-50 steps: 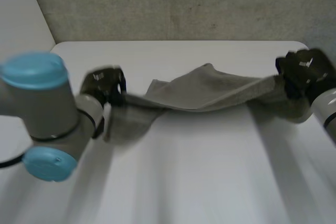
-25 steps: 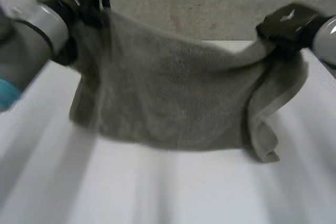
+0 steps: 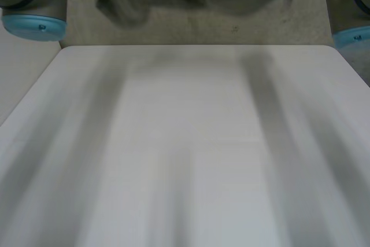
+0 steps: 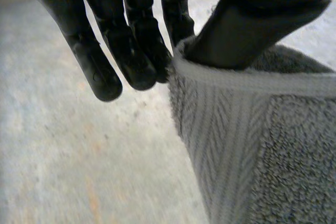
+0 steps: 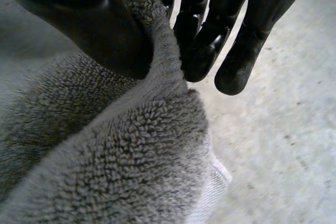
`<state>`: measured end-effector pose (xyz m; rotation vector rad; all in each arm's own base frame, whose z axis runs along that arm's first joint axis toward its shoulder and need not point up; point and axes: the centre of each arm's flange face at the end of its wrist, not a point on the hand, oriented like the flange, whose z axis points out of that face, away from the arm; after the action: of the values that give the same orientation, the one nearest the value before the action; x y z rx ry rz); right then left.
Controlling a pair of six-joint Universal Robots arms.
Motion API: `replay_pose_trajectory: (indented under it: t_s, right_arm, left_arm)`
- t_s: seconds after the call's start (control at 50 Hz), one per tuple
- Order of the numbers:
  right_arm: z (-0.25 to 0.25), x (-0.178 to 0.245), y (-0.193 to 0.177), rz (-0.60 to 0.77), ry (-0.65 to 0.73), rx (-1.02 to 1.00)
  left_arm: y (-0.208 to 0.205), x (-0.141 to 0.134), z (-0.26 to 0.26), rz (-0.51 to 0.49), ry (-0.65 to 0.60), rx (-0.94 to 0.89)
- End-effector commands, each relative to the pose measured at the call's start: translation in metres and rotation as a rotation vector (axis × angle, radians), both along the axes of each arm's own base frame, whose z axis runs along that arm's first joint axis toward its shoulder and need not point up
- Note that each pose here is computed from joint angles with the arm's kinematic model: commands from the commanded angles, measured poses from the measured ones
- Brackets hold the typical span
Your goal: Fold the towel.
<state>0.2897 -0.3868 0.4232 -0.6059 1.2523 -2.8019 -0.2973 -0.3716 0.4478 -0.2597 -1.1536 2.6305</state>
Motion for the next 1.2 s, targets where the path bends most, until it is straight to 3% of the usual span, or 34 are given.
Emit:
replay_pose_trajectory:
  t_s: [0.02, 0.04, 0.08, 0.1, 0.12, 0.22, 0.38, 0.86, 1.2]
  right_arm:
    - [-0.081, 0.003, 0.011, 0.077, 0.16, 0.32]
    - [-0.081, 0.003, 0.011, 0.078, 0.16, 0.32]
    - [-0.102, 0.002, 0.017, 0.108, 0.2, 0.392]
    - [-0.127, 0.0, 0.027, 0.15, 0.242, 0.469]
    - [-0.145, 0.0, 0.035, 0.183, 0.272, 0.52]
    - [-0.2, -0.006, 0.056, 0.224, 0.374, 0.66]
    - [-0.275, -0.029, 0.082, 0.188, 0.559, 0.832]
    - [-0.286, -0.057, 0.069, 0.048, 0.485, 0.909]
    - [-0.282, -0.068, 0.06, 0.029, 0.478, 0.929]
  left_arm:
    - [0.004, 0.001, -0.072, -0.012, -0.11, 0.234]
    - [0.004, 0.001, -0.072, -0.012, -0.111, 0.235]
    - [0.01, 0.002, -0.129, -0.027, -0.19, 0.389]
    - [0.01, 0.002, -0.129, -0.027, -0.19, 0.39]
    - [0.015, 0.004, -0.163, -0.047, -0.235, 0.471]
    - [0.038, 0.008, -0.241, -0.105, -0.333, 0.644]
    - [0.058, 0.019, -0.301, -0.101, -0.406, 0.762]
    - [0.051, 0.043, -0.311, -0.019, -0.433, 0.794]
    - [0.04, 0.058, -0.31, 0.021, -0.41, 0.797]
